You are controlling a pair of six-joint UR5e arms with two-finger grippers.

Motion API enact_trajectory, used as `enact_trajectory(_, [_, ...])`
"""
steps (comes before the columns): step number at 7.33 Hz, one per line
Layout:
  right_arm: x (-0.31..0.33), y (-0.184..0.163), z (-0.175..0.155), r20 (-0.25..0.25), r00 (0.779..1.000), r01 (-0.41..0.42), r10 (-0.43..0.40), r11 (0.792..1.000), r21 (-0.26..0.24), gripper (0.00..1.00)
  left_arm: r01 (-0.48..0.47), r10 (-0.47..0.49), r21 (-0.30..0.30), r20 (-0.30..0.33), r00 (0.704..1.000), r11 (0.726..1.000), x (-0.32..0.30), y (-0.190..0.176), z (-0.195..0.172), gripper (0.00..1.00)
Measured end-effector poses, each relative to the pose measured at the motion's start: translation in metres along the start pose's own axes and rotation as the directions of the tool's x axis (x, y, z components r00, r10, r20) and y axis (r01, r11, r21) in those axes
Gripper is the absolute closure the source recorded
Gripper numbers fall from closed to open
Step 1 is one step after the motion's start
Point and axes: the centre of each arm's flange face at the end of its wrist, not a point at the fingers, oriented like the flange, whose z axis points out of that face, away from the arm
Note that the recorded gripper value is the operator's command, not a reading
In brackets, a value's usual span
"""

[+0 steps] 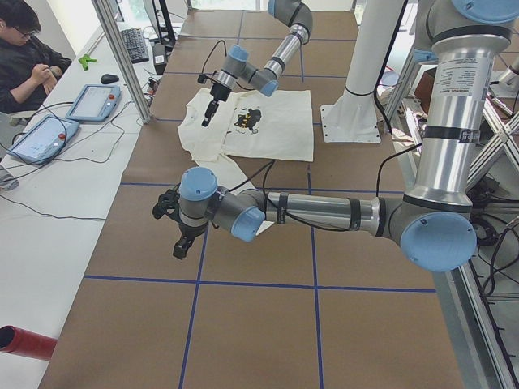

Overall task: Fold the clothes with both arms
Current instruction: 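Lay the sleeve down near the far collar, open and raise the right gripper, then lower the left gripper to the cuff of the other sleeve and grasp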

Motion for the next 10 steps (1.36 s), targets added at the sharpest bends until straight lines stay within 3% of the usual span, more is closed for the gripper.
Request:
enact_trajectory(2, [0.012,-0.012,-0.005,-0.122,0.992,-0.046,0.042,0.998,-0.03,0.0,0.097,-0.097,0.01,-0.023,0.995,0.995,0.029,-0.012,0.012,0.0])
enact_trajectory(4, [0.081,-0.057,-0.056,-0.271,0.962,-0.067,0.032,0.991,-0.12,0.0,0.243,-0.24,0.023,-0.075,0.968,0.97,0.075,-0.016,0.028,0.0])
enact_trajectory(5, [0.132,-0.081,-0.09,-0.34,0.94,-0.048,-0.014,0.984,-0.173,0.0,0.32,-0.317,0.02,-0.085,0.945,0.947,0.102,-0.011,0.033,0.0])
enact_trajectory(6, [0.18,-0.1,-0.127,-0.413,0.907,-0.015,-0.08,0.975,-0.221,0.0,0.406,-0.404,0.014,-0.081,0.911,0.914,0.142,0.001,0.04,0.0])
enact_trajectory(8, [0.248,-0.125,-0.206,-0.525,0.82,0.052,-0.229,0.943,-0.33,0.0,0.574,-0.572,0.002,-0.068,0.817,0.819,0.239,0.03,0.061,0.0])
enact_trajectory(9, [0.273,-0.133,-0.244,-0.543,0.788,0.073,-0.29,0.92,-0.384,0.0,0.635,-0.634,0.005,-0.049,0.772,0.772,0.271,0.048,0.076,0.0])
enact_trajectory(10, [0.297,-0.138,-0.275,-0.543,0.774,0.08,-0.325,0.901,-0.427,0.0,0.671,-0.671,0.015,-0.016,0.742,0.741,0.284,0.068,0.09,0.0])
